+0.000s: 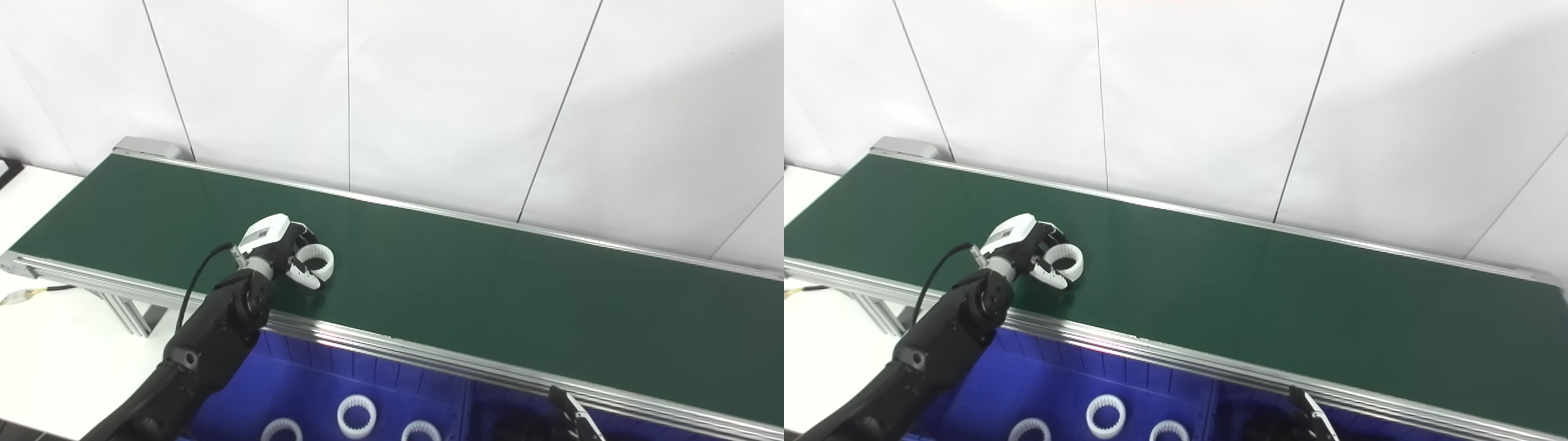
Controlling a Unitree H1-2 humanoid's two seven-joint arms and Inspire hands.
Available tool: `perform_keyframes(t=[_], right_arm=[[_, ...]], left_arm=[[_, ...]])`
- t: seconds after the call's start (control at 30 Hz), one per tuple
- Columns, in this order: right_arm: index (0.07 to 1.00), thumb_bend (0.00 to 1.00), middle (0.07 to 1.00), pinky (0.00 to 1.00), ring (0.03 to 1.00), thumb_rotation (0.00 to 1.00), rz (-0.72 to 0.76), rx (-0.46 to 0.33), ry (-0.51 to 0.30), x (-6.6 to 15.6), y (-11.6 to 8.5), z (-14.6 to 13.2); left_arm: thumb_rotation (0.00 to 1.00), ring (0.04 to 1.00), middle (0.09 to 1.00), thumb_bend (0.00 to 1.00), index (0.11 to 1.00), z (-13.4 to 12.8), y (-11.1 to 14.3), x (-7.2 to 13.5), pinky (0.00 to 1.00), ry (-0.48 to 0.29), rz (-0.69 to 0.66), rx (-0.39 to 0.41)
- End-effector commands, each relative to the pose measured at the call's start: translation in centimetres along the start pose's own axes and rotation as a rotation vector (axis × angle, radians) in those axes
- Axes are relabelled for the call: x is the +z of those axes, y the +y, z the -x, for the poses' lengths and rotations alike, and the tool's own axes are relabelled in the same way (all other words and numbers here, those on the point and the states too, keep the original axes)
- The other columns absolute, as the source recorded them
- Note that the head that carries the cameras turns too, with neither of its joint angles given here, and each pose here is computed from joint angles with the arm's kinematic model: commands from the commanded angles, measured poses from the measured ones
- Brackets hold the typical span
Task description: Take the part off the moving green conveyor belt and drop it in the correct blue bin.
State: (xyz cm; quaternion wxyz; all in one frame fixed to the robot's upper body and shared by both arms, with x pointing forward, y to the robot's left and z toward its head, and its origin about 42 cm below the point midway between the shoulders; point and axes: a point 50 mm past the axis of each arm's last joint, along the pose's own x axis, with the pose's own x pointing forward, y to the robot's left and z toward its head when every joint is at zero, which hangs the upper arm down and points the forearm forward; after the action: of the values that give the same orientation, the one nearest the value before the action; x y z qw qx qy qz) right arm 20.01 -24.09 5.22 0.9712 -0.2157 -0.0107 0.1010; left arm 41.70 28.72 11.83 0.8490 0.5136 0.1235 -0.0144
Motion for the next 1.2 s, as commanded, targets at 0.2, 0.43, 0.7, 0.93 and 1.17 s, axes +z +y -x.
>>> perform_keyframes(t=[0.2, 0.43, 0.7, 0.93, 1.17], right_arm=[[0.905, 0.68, 0.886, 0.76, 0.848, 0.34, -0.005, -0.033, -0.089, 1.2, -0.4, 0.0], [0.905, 0.67, 0.887, 0.76, 0.848, 0.32, -0.021, -0.04, -0.103, 1.4, -0.2, 0.0], [0.906, 0.68, 0.887, 0.77, 0.851, 0.35, -0.019, -0.04, -0.1, 1.5, -0.1, 0.0], [0.903, 0.69, 0.889, 0.76, 0.85, 0.36, -0.019, -0.041, -0.104, 1.7, -0.2, 0.0], [0.908, 0.7, 0.89, 0.76, 0.851, 0.4, -0.008, -0.035, -0.101, 2.2, -0.2, 0.0]], left_arm=[[0.0, 0.56, 0.778, 0.57, 0.753, -1.4, -0.8, 2.0, 0.42, -0.128, 0.086, 0.113], [0.0, 0.313, 0.492, 0.52, 0.54, -1.3, -1.5, 2.9, 0.23, -0.154, 0.168, 0.21], [0.0, 0.25, 0.474, 0.52, 0.49, 1.2, -0.6, 2.6, 0.18, -0.278, 0.272, 0.347], [0.0, 0.323, 0.467, 0.51, 0.495, 5.7, 0.0, 3.0, 0.26, -0.38, 0.35, 0.408], [0.0, 0.373, 0.477, 0.49, 0.536, 9.0, 0.0, 2.8, 0.33, -0.441, 0.388, 0.404]])
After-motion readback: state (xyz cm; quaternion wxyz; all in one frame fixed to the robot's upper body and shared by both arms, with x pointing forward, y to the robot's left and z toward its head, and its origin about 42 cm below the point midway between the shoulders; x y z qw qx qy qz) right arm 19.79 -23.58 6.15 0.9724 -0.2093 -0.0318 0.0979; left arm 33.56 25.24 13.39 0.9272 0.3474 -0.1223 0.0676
